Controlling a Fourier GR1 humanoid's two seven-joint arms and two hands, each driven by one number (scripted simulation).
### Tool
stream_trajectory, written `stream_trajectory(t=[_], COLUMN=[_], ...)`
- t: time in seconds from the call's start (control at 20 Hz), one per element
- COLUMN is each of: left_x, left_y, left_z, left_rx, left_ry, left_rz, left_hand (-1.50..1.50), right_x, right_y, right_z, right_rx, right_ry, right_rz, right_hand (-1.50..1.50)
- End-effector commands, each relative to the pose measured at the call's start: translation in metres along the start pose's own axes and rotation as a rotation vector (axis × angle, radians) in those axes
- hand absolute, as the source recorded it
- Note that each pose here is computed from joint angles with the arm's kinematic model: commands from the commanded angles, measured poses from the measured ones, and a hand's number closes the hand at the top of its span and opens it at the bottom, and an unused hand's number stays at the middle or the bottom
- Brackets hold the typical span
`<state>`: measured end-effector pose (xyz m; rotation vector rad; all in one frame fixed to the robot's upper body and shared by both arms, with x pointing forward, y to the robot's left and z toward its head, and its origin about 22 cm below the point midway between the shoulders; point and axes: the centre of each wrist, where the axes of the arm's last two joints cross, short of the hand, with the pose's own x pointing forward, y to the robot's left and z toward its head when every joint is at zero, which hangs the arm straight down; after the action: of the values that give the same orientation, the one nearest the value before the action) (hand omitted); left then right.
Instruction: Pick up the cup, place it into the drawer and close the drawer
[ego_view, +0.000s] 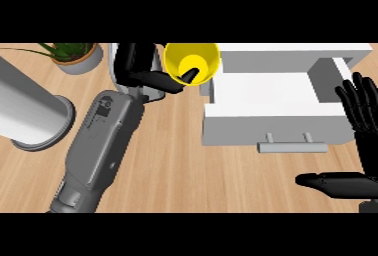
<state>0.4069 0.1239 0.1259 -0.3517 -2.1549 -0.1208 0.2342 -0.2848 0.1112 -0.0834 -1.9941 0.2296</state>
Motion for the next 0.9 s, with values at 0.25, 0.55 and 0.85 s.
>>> stream_trajectory(t=[0.25, 0.55, 0.85], left_x=[0.011, -0.004, -0.014], left_y=[-0.058, -0.064, -0.082], left_z=[-0.039, -0.053, -0.051], left_rx=[0.003, 0.009, 0.002], left_ry=[0.07, 0.17, 0.24], left_rz=[-0.039, -0.025, -0.1], left_hand=[1.5, 1.5, 1.5], right_x=[0.005, -0.003, -0.011], right_y=[-0.001, -0.017, -0.003], right_z=[0.002, 0.002, 0.004], right_rx=[0.034, 0.02, 0.017], right_ry=[0.005, -0.006, -0.019], right_rz=[0.012, -0.008, 0.005], right_hand=[-1.5, -1.5, -1.5])
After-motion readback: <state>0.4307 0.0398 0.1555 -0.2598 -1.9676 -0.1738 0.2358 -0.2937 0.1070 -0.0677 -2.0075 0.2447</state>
